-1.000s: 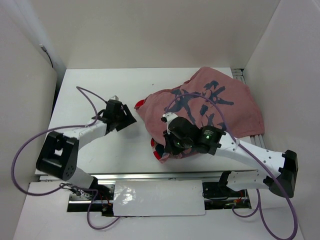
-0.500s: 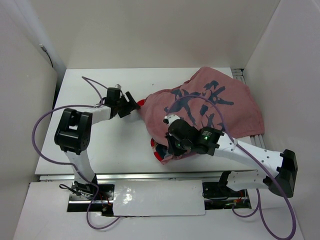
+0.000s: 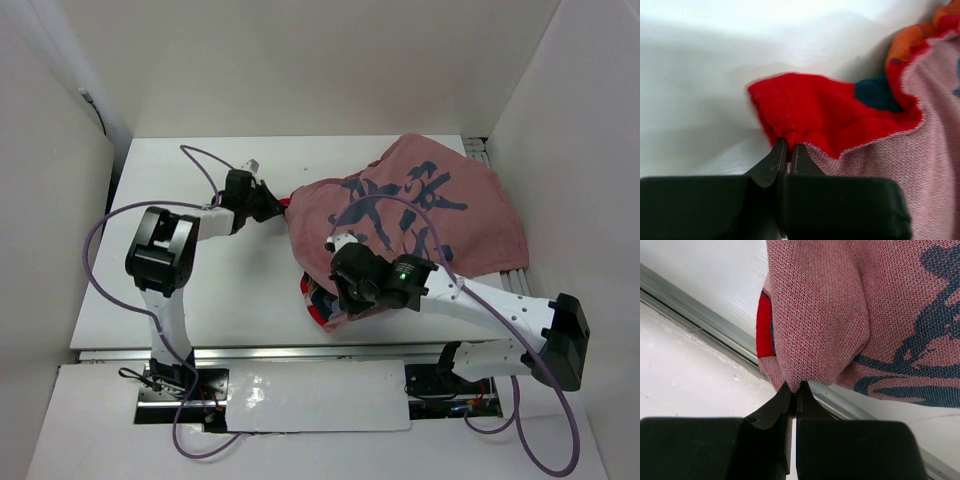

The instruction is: Put the pillow into the pillowcase

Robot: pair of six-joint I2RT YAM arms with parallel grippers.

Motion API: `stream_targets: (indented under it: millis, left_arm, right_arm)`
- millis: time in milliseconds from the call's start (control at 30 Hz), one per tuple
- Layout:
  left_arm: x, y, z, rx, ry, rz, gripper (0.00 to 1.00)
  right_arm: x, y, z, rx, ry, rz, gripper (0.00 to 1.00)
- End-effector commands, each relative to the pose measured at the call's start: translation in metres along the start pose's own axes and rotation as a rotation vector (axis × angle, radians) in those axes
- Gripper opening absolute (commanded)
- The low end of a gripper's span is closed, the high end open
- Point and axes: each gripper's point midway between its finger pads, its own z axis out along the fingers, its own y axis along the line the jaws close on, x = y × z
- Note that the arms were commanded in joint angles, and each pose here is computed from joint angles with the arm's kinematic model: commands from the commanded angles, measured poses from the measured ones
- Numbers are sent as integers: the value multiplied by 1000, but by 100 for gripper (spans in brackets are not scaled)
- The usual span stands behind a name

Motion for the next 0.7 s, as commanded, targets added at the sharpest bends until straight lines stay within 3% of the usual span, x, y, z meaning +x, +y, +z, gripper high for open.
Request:
stream_targets:
  millis: [0, 33, 67, 133, 167, 200, 300, 333, 433, 533, 633, 667]
  left_arm:
    - [-49, -47, -28, 132, -178, 84, 0]
    - [-49, -48, -28, 132, -179, 84, 0]
    - [-81, -57, -52, 139, -271, 88, 0]
    - [-105, -62, -77, 98, -328, 108, 0]
    - [-126, -62, -91, 62, -378, 120, 0]
    - [-157, -91, -117, 71, -447, 159, 0]
    - [-198, -84, -155, -42, -514, 146, 0]
    - [-222, -98, -176, -30, -575, 149, 0]
    - [-264, -90, -209, -118, -640, 137, 0]
    - [-283, -78, -212, -185, -633, 159, 0]
    - [-282, -41, -177, -255, -516, 133, 0]
    - [-283, -23, -168, -293, -499, 115, 0]
  right_arm:
    - [5, -8, 3, 50, 12, -21, 0]
    - [1, -7, 1, 45, 3, -20, 0]
    - [-1, -6, 1, 41, -5, -29, 0]
    - [-18, 5, -7, -2, -61, -32, 0]
    - [-32, 18, -17, -64, -102, -42, 0]
    - [-44, 28, -30, -123, -150, -80, 0]
    - [-80, 65, -77, -326, -300, -135, 0]
    - [-86, 75, -89, -385, -328, -152, 0]
    - [-88, 86, -96, -448, -341, -203, 0]
    - [-78, 97, -59, -470, -256, -259, 0]
    - [-64, 117, -8, -558, -155, -362, 0]
    - [-67, 139, -3, -672, -173, -407, 0]
